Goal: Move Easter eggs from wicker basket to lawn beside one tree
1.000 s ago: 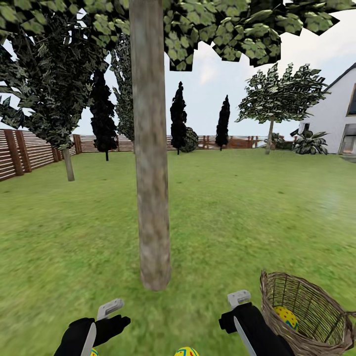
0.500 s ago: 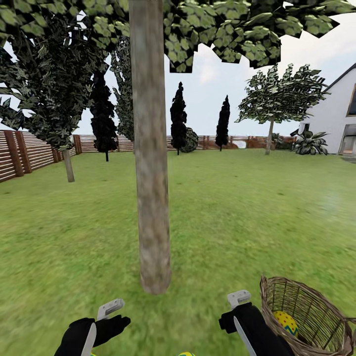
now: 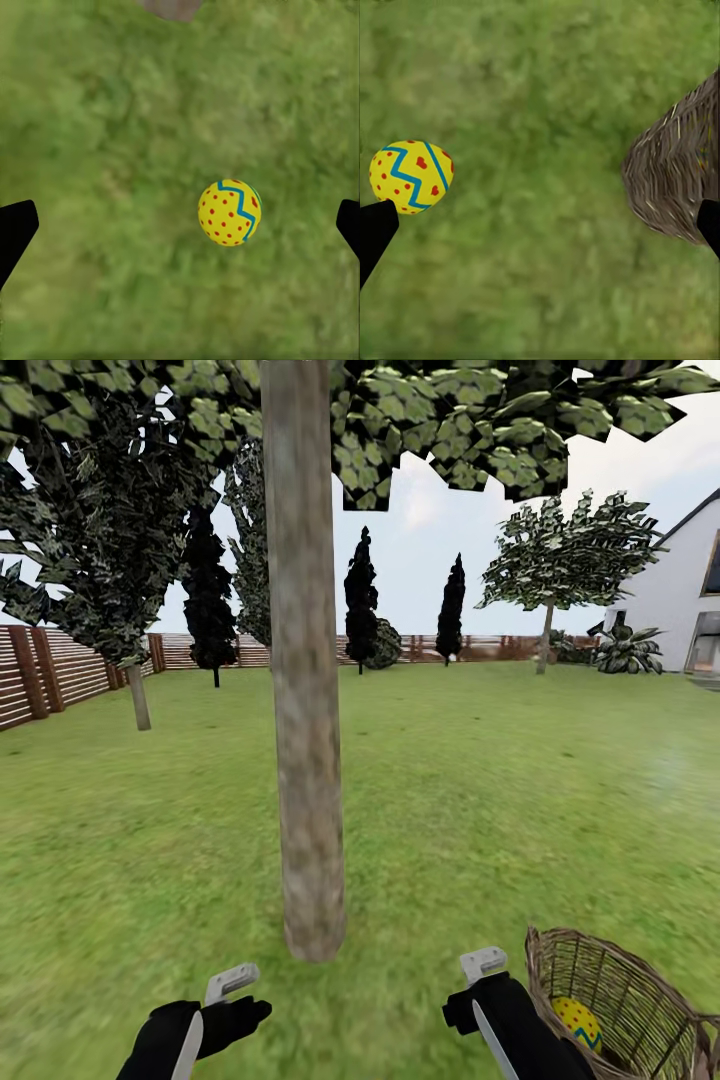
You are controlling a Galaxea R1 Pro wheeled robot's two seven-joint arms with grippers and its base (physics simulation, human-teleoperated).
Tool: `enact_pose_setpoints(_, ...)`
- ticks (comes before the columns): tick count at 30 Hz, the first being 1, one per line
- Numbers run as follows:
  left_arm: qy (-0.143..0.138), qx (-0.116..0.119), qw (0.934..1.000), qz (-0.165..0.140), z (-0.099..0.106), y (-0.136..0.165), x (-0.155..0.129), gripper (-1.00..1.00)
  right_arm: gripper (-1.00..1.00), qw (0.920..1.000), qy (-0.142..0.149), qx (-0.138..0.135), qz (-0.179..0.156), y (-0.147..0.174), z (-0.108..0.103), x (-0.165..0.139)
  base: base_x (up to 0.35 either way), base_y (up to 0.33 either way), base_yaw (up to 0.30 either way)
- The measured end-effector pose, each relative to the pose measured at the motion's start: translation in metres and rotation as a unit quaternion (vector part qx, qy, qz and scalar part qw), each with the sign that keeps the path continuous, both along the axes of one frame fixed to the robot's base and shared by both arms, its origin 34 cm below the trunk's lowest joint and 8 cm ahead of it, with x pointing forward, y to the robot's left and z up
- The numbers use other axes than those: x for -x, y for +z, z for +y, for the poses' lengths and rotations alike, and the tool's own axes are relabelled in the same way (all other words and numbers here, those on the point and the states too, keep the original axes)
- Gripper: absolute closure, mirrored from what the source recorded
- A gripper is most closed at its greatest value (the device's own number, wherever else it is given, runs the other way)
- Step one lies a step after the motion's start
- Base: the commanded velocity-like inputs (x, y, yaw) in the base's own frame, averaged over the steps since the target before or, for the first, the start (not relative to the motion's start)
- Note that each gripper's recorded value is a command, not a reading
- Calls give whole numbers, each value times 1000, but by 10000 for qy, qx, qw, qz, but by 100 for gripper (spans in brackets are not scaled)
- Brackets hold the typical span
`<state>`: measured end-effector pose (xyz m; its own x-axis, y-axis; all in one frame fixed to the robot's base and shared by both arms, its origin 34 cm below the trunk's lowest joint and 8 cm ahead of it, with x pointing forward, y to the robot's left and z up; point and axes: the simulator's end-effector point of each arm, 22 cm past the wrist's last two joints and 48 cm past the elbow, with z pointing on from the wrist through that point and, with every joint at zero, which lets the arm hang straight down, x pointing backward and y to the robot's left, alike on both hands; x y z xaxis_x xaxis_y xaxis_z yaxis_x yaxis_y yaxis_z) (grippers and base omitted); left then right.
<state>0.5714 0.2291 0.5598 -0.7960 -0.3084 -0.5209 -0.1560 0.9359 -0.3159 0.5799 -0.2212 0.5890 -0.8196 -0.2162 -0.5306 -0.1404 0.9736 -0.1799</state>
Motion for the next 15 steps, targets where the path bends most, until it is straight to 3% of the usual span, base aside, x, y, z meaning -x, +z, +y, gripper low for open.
enact_pose_setpoints(4,11,-27,10000,-12,4,9,-2,-100,-100,10000,-3,-1,1,8,0,-1,0,0,0)
enact_pose_setpoints(6,89,-101,9999,-80,16,18,-6,-100,-100,10000,-5,-3,1,12,0,-2,0,0,0)
enact_pose_setpoints(8,254,-365,9988,-208,51,33,-12,-100,-100,10000,-6,-3,1,16,0,-3,0,0,0)
enact_pose_setpoints(10,523,-812,9949,-290,107,50,-15,-100,-100,10000,-6,-4,2,20,0,-3,0,0,0)
enact_pose_setpoints(12,680,-1026,9919,-312,140,61,-15,-100,-100,10000,-7,-1,4,24,0,-4,0,0,0)
enact_pose_setpoints(15,758,-1128,9902,-317,155,70,-14,-100,-100,10000,-7,-2,0,30,0,-5,0,0,0)
